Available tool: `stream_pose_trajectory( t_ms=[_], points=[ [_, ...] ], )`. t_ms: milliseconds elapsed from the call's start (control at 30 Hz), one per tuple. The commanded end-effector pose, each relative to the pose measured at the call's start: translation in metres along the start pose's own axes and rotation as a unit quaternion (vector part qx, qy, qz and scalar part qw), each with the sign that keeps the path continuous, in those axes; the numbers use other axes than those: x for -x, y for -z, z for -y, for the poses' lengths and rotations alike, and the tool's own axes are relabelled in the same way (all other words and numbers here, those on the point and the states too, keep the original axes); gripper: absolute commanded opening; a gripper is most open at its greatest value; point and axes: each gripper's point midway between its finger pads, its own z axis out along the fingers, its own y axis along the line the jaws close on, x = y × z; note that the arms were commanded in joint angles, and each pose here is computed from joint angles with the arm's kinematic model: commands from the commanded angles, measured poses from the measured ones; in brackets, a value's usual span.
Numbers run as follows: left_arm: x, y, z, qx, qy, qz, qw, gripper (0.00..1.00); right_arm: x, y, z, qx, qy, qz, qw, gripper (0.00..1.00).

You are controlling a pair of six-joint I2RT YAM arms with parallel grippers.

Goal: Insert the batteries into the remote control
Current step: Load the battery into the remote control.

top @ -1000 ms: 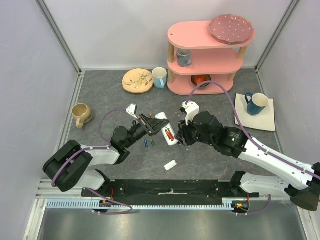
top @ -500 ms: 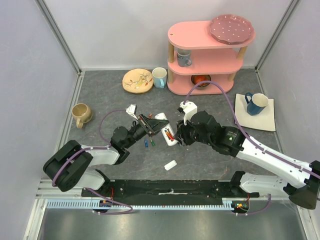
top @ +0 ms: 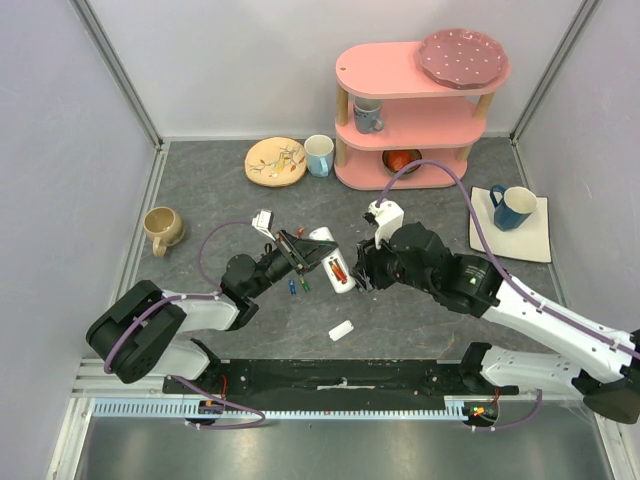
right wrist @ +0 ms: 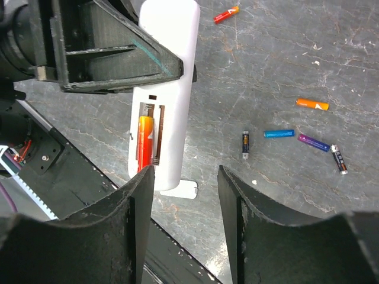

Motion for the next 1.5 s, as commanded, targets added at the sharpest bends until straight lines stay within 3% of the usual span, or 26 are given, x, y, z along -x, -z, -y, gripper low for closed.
stream_pose_trajectory(
  t_ms=[0,433,1467],
  points=[
    [0.015,0.015,0.086,-0.177,-0.029,0.038,0.983,0.02,0.012,0.014,-0.012,0.038,0.008,0.027,0.999,0.55],
    [0.015,0.012,0.089,-0.182,-0.029,0.033,0.982,0.02,-0.013,0.003,-0.022,0.076,0.025,-0.016,0.997,0.55],
    [0.007,0.018,0.095,-0.191,-0.027,0.016,0.981,0.02,-0.013,-0.010,-0.011,0.034,0.009,-0.016,0.999,0.55]
  ],
)
